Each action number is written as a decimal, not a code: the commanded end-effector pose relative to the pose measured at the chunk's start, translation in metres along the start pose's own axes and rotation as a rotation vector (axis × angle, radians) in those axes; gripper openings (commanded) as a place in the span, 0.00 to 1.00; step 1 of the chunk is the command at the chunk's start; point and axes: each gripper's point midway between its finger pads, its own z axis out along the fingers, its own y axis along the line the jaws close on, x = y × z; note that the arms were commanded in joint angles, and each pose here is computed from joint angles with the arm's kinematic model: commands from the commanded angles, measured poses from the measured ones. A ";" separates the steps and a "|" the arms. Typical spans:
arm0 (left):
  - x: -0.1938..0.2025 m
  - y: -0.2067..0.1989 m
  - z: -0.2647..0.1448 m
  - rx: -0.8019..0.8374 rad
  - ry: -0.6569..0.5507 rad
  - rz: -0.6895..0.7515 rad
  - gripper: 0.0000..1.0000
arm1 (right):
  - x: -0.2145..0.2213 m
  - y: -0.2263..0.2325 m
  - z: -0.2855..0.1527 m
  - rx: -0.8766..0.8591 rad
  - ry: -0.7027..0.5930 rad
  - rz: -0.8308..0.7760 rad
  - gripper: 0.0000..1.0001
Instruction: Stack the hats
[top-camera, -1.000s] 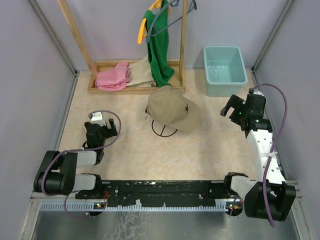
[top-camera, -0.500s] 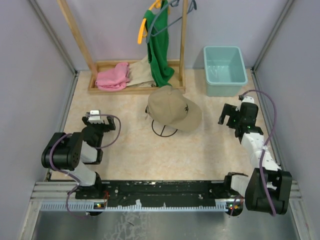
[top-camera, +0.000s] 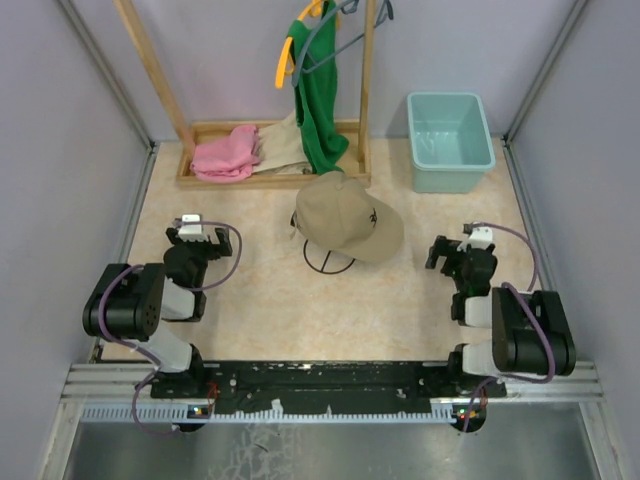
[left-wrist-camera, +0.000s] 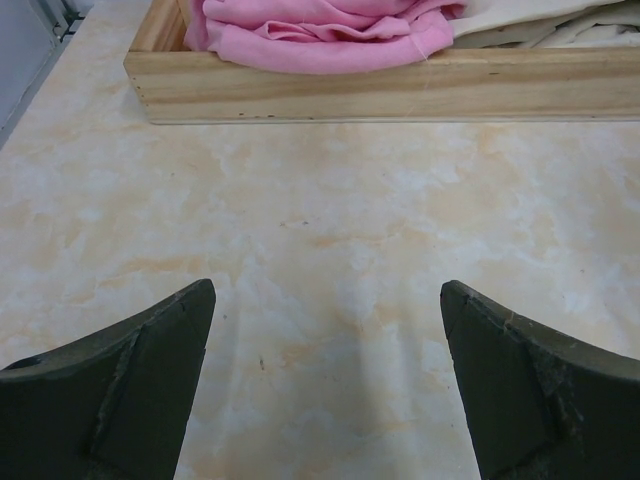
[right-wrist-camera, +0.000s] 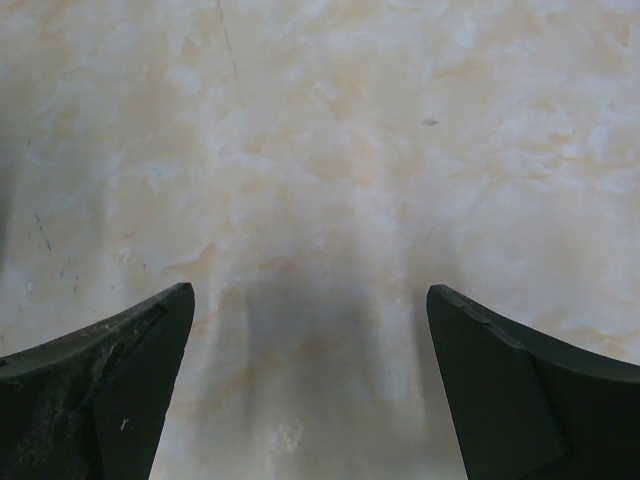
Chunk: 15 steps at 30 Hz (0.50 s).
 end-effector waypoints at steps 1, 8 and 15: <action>-0.006 -0.001 0.001 0.008 -0.016 -0.004 0.99 | -0.076 0.017 -0.006 -0.030 -0.408 -0.086 0.99; -0.006 0.000 0.002 0.005 -0.016 -0.003 0.99 | -0.067 0.022 0.013 0.021 -0.309 -0.138 0.99; -0.006 0.000 0.002 0.006 -0.017 -0.003 0.99 | -0.068 0.023 0.009 0.013 -0.323 -0.141 0.99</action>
